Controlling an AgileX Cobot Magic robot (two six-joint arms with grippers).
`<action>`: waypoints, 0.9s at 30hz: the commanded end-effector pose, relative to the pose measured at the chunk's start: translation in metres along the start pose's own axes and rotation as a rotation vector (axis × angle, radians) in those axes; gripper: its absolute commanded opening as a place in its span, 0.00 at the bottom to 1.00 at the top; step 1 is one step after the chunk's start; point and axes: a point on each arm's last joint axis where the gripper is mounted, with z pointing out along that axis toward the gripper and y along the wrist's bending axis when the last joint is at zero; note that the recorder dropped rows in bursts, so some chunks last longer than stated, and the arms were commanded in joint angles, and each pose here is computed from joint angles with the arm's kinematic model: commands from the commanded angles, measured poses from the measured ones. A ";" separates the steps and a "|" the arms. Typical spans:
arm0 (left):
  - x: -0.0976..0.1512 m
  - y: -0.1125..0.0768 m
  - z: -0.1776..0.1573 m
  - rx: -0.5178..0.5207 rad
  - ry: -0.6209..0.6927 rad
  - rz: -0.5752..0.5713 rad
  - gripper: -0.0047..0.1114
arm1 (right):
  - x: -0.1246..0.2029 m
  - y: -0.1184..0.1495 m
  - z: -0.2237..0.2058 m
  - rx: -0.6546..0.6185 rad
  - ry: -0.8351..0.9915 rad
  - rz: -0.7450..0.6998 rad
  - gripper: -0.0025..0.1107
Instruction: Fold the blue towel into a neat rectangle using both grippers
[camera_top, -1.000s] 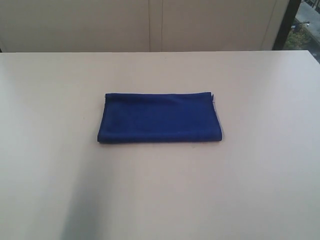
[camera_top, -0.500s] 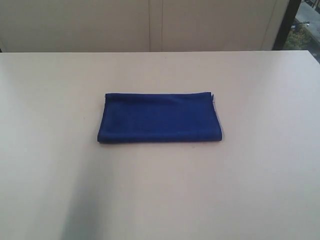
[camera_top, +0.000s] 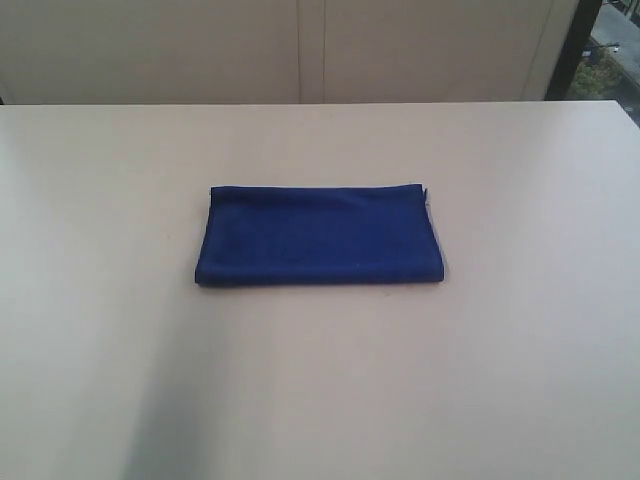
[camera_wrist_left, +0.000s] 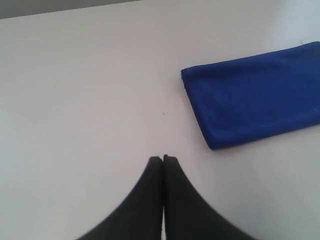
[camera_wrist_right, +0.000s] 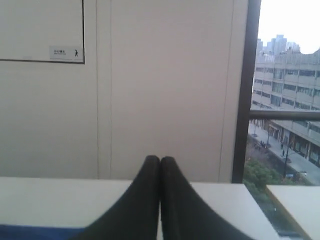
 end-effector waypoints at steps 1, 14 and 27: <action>0.002 0.000 -0.001 0.004 0.003 -0.009 0.04 | 0.050 -0.001 0.007 0.012 0.147 -0.003 0.02; 0.002 0.000 -0.001 0.004 0.003 -0.009 0.04 | 0.111 -0.001 0.002 0.008 0.429 0.001 0.02; 0.002 0.000 -0.001 0.004 0.003 -0.009 0.04 | 0.111 -0.001 0.002 0.008 0.429 0.001 0.02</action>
